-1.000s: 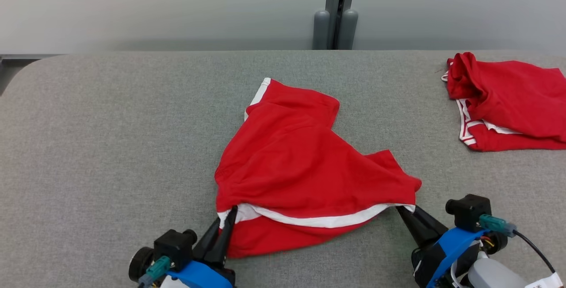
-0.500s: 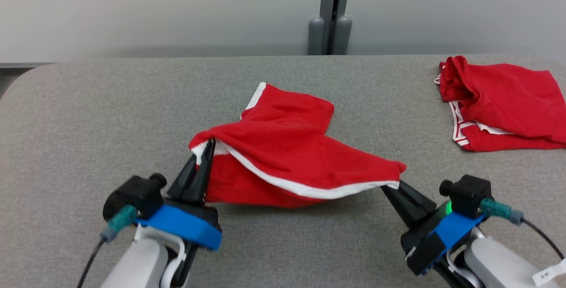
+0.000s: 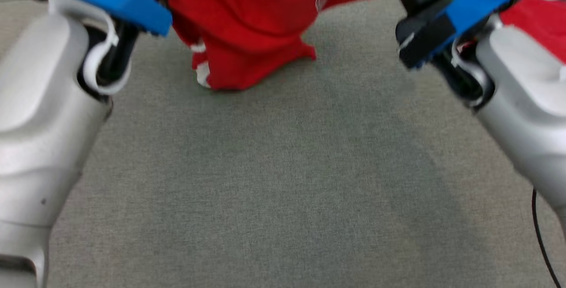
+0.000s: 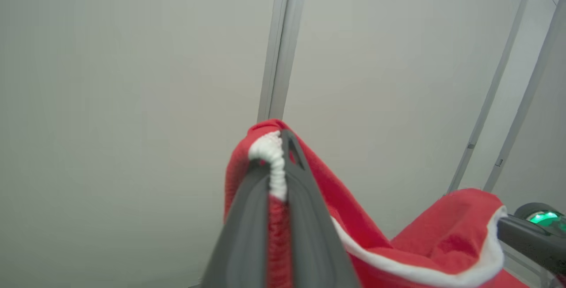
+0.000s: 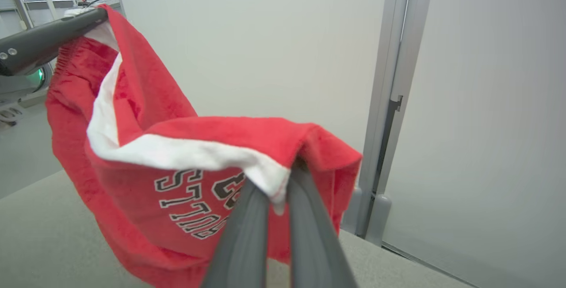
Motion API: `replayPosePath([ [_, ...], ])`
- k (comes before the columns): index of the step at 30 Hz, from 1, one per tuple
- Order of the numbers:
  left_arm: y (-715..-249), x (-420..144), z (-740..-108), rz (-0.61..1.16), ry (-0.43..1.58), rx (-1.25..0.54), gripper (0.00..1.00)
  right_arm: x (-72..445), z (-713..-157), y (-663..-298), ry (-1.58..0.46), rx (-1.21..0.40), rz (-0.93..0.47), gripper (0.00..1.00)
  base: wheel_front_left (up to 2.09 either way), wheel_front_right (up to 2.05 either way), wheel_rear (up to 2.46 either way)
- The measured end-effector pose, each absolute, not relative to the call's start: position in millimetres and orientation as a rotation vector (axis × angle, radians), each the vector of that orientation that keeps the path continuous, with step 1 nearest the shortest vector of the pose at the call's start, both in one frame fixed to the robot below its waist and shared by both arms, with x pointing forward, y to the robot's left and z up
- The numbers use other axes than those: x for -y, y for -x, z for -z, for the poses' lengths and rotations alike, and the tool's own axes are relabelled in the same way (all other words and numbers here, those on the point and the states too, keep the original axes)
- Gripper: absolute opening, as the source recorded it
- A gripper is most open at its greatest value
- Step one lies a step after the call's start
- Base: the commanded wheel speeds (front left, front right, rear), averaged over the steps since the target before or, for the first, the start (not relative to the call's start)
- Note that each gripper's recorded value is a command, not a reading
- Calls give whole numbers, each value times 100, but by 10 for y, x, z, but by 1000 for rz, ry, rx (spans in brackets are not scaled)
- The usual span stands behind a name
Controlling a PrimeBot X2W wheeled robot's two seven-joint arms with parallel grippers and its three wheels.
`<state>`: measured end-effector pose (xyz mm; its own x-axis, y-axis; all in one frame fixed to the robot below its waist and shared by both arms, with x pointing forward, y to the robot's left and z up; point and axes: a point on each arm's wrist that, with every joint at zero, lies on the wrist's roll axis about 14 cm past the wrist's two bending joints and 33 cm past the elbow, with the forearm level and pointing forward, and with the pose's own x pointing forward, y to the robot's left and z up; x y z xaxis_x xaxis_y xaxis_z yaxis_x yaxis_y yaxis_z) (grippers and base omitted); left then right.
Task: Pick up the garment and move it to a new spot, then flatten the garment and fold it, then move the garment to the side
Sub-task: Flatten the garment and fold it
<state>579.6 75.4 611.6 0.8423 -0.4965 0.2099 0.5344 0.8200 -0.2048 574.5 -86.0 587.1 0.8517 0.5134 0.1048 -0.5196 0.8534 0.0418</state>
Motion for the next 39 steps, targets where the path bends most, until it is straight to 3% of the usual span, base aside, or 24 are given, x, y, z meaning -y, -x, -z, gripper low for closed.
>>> replayPosePath([
  [9,-6426,-556,-6745,611,198,295,0,1070,-6521,-6628,-74,223,-419,0,0,0,0],
  [17,-6523,-615,-6665,597,231,290,0,1003,-6408,-6724,-83,205,-408,0,0,0,0],
  [27,-5925,-756,-5557,568,315,68,0,962,-5233,-6155,-86,-46,-456,0,0,0,0],
  [39,-4372,-735,-4683,550,418,-157,0,1067,-4329,-4772,-175,-264,-488,0,0,0,0],
])
